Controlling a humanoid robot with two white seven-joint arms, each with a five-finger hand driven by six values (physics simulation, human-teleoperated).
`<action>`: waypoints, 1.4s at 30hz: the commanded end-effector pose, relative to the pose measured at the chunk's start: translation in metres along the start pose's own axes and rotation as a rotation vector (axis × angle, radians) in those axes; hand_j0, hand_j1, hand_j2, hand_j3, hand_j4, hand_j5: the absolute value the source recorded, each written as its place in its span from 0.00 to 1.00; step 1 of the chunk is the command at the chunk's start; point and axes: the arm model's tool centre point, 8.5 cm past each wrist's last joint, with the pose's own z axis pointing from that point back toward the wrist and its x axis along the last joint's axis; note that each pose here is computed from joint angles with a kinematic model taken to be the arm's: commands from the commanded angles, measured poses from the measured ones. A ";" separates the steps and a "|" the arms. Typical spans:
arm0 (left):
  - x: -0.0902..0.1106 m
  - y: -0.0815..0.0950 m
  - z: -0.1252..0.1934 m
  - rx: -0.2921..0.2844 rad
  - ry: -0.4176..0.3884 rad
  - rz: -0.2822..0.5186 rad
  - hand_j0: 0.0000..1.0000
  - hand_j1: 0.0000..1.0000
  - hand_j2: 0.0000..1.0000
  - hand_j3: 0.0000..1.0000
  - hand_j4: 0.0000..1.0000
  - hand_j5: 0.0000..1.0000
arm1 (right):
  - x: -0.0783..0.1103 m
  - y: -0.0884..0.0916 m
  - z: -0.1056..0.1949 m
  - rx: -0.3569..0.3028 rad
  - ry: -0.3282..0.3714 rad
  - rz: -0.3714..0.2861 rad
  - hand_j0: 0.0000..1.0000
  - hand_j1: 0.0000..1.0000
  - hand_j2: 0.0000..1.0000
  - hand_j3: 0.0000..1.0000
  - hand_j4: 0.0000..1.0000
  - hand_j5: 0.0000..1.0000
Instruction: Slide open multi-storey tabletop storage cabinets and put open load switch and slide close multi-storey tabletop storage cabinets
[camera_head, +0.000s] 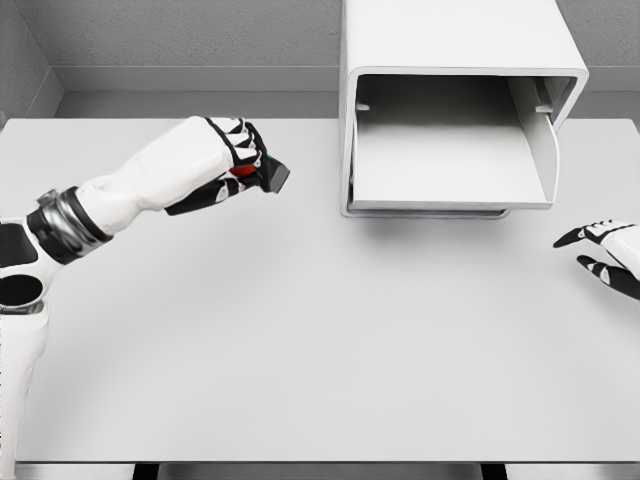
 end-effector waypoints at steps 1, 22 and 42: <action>0.005 -0.005 -0.007 0.002 -0.016 0.016 0.32 0.32 0.32 0.32 0.32 0.32 | 0.001 0.001 -0.001 -0.008 -0.003 -0.009 0.56 0.56 0.56 0.56 0.56 0.56; 0.029 0.000 -0.056 0.050 -0.101 -0.004 0.32 0.32 0.32 0.32 0.32 0.32 | 0.003 0.005 -0.003 -0.013 -0.006 -0.023 0.56 0.56 0.56 0.56 0.56 0.56; 0.057 -0.003 -0.103 0.067 -0.142 -0.035 0.34 0.34 0.34 0.34 0.34 0.34 | 0.011 0.007 -0.007 -0.004 -0.028 -0.026 0.56 0.56 0.56 0.56 0.56 0.56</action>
